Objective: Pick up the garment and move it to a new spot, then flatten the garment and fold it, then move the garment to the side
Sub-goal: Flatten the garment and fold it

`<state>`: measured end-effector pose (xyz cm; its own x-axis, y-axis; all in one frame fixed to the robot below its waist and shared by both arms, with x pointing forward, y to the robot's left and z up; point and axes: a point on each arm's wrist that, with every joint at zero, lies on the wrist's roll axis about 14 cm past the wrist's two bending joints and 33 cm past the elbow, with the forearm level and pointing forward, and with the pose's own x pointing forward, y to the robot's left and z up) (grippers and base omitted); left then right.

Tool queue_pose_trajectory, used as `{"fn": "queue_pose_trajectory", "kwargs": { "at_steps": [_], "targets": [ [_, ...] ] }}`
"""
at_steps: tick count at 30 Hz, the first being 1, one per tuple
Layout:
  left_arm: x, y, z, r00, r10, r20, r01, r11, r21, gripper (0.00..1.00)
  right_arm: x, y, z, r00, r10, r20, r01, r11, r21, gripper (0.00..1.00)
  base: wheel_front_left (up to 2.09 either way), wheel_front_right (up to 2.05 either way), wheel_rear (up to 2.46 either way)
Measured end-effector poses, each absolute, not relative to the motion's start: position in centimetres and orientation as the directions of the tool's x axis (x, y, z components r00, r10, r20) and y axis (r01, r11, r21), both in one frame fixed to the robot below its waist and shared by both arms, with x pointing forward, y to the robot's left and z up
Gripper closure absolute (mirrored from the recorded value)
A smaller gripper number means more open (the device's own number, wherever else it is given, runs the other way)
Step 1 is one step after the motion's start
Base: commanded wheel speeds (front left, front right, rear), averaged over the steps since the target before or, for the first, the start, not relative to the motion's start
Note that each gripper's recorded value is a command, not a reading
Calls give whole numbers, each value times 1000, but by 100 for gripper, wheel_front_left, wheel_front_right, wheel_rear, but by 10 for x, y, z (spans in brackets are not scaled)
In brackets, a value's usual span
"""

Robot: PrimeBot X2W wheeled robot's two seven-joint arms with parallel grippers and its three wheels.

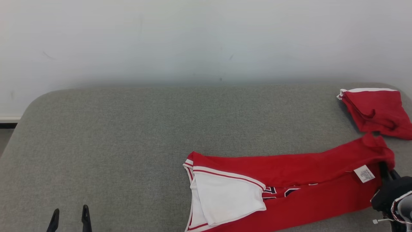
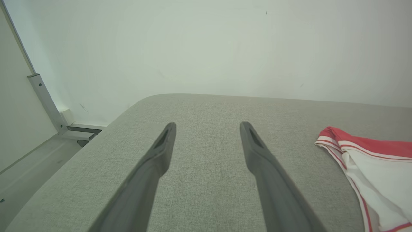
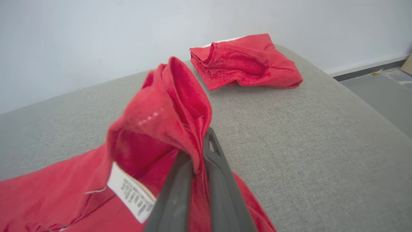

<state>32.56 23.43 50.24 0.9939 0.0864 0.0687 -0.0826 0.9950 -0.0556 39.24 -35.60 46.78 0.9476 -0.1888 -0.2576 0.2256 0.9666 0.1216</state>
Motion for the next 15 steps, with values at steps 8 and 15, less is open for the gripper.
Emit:
{"fn": "queue_pose_trajectory", "kwargs": {
  "at_steps": [8,15],
  "targets": [
    [332,223,502,996,52,68,-48,997,-58,0,404,-301,492,985,-41,-165,69,983,170,100,0,0,0],
    [333,219,501,997,39,65,-35,998,-59,0,403,-217,497,978,158,-138,-111,948,299,100,0,0,0]
  ]
}}
